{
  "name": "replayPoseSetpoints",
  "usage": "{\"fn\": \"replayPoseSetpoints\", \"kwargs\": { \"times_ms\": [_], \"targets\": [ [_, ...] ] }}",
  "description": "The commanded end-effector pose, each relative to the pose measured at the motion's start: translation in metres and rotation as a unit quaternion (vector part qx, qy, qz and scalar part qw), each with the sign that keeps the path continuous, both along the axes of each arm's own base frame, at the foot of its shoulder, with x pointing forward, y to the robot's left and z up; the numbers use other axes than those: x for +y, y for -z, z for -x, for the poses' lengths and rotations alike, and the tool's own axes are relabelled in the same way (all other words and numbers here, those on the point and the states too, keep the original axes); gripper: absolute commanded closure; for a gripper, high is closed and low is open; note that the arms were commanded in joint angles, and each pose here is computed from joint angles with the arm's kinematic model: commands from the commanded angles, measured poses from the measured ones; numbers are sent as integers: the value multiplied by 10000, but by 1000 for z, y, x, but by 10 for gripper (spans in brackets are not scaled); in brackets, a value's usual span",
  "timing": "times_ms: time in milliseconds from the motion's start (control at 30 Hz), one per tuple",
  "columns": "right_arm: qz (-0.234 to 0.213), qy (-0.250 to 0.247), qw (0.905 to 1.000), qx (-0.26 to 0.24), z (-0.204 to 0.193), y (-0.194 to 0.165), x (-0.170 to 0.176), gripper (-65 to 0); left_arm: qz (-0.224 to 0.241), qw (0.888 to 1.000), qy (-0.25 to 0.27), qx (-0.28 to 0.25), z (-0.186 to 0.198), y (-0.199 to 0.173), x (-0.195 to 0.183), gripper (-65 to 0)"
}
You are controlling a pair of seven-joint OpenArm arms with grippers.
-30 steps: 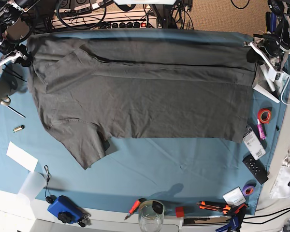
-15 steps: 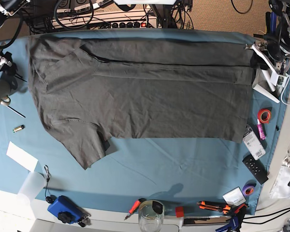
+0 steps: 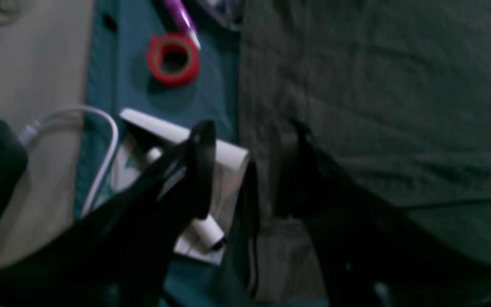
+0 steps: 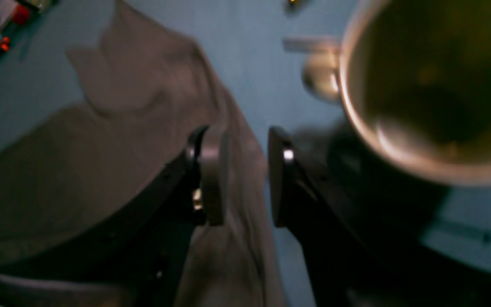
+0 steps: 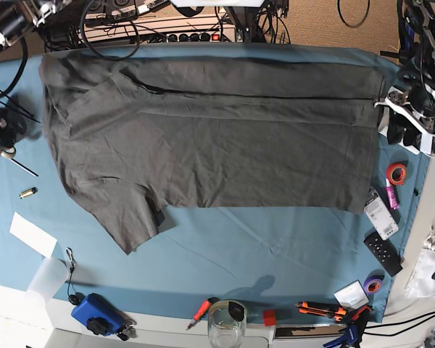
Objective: Fold the T-shirt properly
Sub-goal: 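Release the shirt and move the right gripper down to the hem corner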
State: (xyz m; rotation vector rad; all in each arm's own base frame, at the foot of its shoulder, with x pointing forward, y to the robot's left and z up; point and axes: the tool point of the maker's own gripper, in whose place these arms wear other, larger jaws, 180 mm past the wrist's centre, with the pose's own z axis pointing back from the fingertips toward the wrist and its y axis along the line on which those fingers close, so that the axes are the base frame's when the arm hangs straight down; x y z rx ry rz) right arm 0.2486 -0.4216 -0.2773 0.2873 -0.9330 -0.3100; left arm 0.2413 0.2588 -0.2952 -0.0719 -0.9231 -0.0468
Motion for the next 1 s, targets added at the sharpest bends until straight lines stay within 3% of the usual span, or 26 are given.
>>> {"fn": "replayPoseSetpoints", "kwargs": {
  "times_ms": [0,200,333,567,767,967],
  "targets": [
    [251,4,9990,-360,-12,-26,-8,-167,-52,9997,74,-239,-7,-13,-1,-218],
    [679,-216,9960,-533,-57,-35,5,-167,-29,9996,126,-246,-9,-13,-4,-218],
    [1189,-475,9895,-676,-98,-48,20,-167,-32,9996,159,-246,-9,-13,-5,-218],
    [2058,-352,9775,-310,-158,-58,26,-168,-42,9995,188,-234,-8,-12,-6,-218],
    [1754,-603,9820,-352,-197,-48,43,-276,22,9996,161,-228,-7,-10,-9,-218],
    [1592,-946,9827,-96,-219,-26,64,-279,70,9997,166,-150,-3,-5,-12,-218]
  ]
}}
